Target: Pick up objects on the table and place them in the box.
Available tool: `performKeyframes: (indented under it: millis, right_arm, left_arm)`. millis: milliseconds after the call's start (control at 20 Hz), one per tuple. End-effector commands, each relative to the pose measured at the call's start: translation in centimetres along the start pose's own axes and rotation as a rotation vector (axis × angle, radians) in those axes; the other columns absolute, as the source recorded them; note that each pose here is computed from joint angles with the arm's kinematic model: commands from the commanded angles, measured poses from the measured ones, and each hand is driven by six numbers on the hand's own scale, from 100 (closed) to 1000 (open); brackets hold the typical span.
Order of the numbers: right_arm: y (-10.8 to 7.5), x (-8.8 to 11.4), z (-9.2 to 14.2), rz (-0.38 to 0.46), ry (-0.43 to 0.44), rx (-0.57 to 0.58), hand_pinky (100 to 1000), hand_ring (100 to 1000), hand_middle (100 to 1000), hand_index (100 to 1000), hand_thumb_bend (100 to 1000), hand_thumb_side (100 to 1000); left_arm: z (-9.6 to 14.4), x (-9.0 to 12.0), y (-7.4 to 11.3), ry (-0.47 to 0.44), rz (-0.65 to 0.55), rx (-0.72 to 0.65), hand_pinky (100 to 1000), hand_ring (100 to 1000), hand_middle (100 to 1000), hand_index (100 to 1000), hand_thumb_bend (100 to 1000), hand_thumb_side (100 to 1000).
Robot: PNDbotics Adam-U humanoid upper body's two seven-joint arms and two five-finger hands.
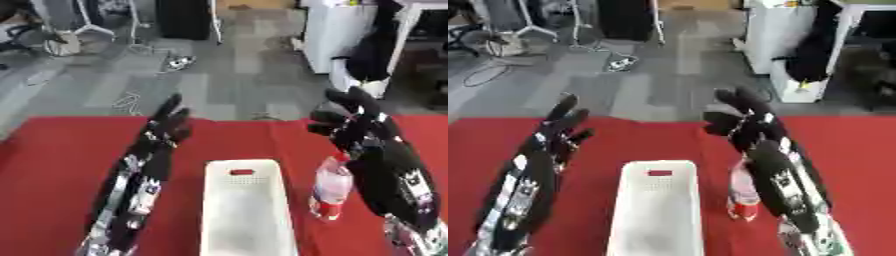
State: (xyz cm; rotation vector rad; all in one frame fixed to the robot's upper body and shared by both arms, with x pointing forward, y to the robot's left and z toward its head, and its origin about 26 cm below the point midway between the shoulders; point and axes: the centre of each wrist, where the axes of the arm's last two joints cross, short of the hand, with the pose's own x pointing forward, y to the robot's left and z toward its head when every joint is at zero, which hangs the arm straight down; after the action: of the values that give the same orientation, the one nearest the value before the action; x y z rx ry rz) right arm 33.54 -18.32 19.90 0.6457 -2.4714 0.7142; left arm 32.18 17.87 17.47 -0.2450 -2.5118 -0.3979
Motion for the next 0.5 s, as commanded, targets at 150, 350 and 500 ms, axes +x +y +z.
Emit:
performKeyframes:
  millis: [150, 350, 500]
  right_arm:
    - [-0.27, 0.38, -0.23, 0.015, -0.013, -0.001, 847, 858, 941, 1000, 297, 713]
    - [-0.4, 0.4, -0.06, 0.02, -0.009, -0.015, 848, 859, 943, 1000, 299, 721]
    - [-0.7, 0.54, -0.02, 0.034, -0.013, -0.029, 847, 860, 944, 1000, 299, 739]
  left_arm:
    - [-0.37, 0.43, 0.15, -0.02, -0.008, 0.001, 920, 1000, 1000, 889, 100, 808]
    - [-0.24, 0.41, 0.38, -0.016, -0.015, 0.014, 919, 1000, 1000, 899, 100, 806]
    - [-0.12, 0.39, 0.42, -0.013, -0.016, 0.017, 919, 1000, 1000, 899, 100, 805]
